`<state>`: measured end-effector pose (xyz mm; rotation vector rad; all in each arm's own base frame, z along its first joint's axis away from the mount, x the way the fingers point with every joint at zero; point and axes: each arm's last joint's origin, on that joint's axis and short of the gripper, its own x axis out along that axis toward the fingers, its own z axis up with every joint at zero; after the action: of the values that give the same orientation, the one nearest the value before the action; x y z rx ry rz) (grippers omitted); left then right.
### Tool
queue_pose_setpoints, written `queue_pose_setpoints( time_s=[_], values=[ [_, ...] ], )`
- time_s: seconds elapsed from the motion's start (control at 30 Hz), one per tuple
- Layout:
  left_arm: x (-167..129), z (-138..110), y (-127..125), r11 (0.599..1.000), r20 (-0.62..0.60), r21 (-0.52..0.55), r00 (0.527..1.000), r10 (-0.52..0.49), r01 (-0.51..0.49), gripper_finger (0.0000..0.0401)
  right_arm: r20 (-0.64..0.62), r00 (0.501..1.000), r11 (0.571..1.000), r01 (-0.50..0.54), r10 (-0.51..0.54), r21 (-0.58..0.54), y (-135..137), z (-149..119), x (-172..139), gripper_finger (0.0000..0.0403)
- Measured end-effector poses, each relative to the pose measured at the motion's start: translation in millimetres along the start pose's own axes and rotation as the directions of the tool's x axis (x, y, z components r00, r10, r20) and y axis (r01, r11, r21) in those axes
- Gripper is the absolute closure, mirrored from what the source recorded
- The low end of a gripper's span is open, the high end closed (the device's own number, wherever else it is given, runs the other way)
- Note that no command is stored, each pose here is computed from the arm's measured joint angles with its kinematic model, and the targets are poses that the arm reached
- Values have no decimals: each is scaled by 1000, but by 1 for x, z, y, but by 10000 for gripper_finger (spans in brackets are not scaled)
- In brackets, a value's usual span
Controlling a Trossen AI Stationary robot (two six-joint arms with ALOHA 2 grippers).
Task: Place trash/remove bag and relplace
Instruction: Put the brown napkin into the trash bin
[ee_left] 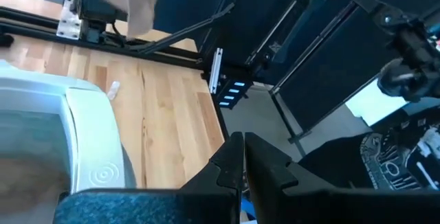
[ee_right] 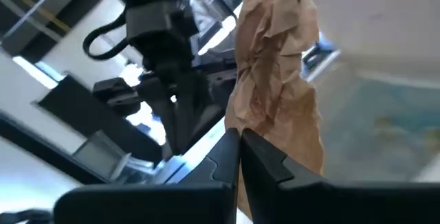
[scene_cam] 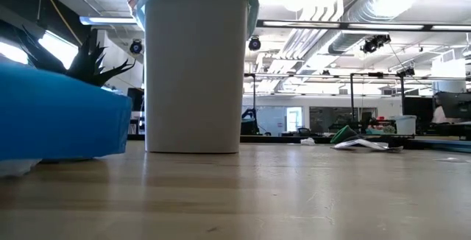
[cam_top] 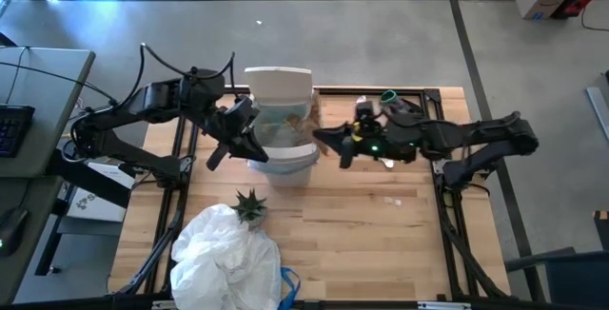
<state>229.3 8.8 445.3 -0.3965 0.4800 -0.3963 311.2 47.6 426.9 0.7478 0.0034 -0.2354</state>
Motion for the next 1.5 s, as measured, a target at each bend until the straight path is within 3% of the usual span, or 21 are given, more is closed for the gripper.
queue_pose_setpoints(
  time_s=[0.3,0.67,0.97,1.33,1.5],
  values=[
    [2,-3,-6,1000,-21,3,1000,-19,19,401,9,998,998,-66,66,-3,-16,-3,40,403],
    [3,-5,-7,1000,-36,-12,999,-11,11,401,12,1000,994,-16,17,-109,-35,2,56,403],
    [4,-6,-9,1000,-43,7,999,-15,15,401,6,1000,992,30,-30,-121,-45,2,63,399],
    [4,-6,-9,1000,-43,18,999,-13,14,401,-13,999,992,28,-30,-120,-46,0,62,273],
    [4,-6,-9,1000,-44,17,999,-14,14,401,-21,1000,994,19,-21,-109,-45,0,62,245]
  ],
)
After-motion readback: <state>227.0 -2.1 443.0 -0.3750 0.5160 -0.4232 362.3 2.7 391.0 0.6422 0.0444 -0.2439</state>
